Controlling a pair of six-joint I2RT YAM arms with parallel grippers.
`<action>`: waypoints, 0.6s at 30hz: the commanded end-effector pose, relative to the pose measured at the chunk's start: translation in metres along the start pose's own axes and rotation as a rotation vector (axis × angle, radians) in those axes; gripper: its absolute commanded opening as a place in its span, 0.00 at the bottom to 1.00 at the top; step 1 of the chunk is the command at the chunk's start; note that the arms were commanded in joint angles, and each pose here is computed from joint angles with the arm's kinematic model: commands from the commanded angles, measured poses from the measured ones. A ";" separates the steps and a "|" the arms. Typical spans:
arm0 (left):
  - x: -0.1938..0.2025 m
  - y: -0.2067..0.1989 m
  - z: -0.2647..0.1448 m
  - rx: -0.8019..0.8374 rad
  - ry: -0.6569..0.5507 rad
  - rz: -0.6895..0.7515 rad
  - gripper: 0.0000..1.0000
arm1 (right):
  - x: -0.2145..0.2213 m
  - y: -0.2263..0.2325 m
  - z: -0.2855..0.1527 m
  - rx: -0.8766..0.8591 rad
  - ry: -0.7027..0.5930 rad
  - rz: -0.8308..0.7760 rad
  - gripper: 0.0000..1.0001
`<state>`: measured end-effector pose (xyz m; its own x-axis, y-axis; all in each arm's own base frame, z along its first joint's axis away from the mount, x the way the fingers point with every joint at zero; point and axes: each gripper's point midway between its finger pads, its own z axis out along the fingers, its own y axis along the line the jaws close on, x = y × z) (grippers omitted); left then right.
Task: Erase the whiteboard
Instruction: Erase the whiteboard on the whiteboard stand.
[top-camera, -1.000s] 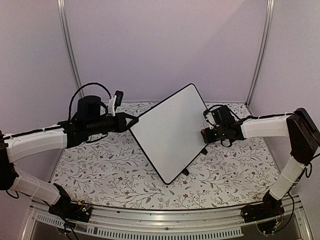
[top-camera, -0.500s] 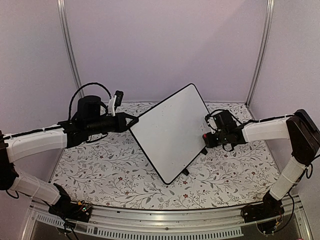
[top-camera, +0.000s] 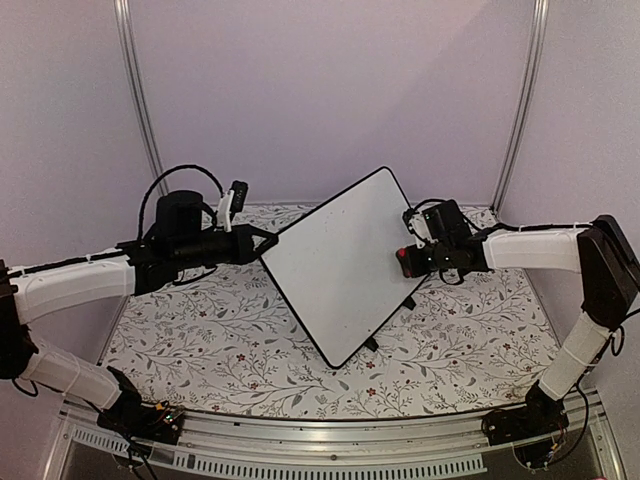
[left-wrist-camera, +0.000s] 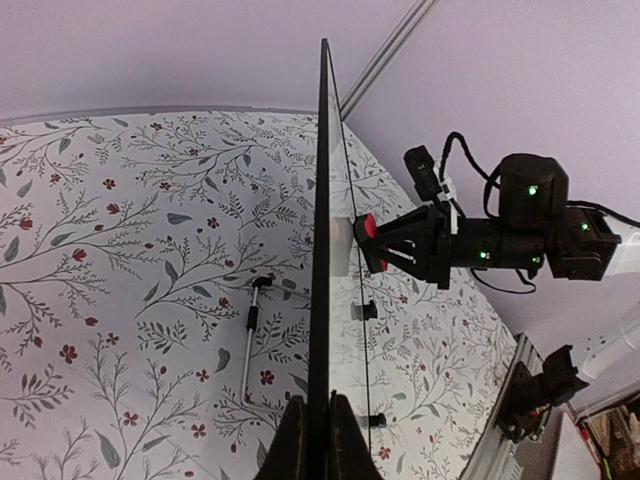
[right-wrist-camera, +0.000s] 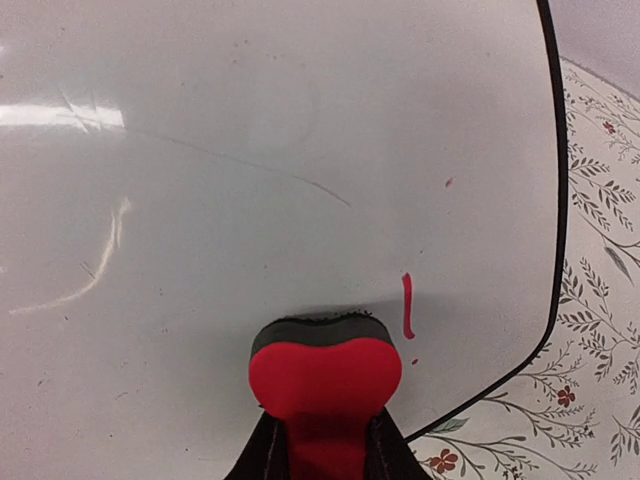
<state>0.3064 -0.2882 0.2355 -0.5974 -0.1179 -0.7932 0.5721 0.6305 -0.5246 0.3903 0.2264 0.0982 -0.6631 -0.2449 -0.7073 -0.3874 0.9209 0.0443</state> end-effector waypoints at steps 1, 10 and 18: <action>0.033 -0.020 0.005 0.120 0.134 0.082 0.00 | -0.019 0.008 0.003 -0.017 -0.021 -0.017 0.21; 0.033 -0.020 0.005 0.120 0.133 0.083 0.00 | -0.011 0.010 0.006 -0.005 0.018 -0.046 0.21; 0.033 -0.020 0.005 0.120 0.133 0.081 0.00 | 0.044 -0.003 0.005 0.054 0.115 -0.065 0.21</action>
<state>0.3071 -0.2887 0.2343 -0.6003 -0.1159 -0.7913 0.5709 0.6308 -0.5255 0.3957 0.2308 0.1030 -0.6438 -0.2728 -0.7149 -0.3919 0.9200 0.0018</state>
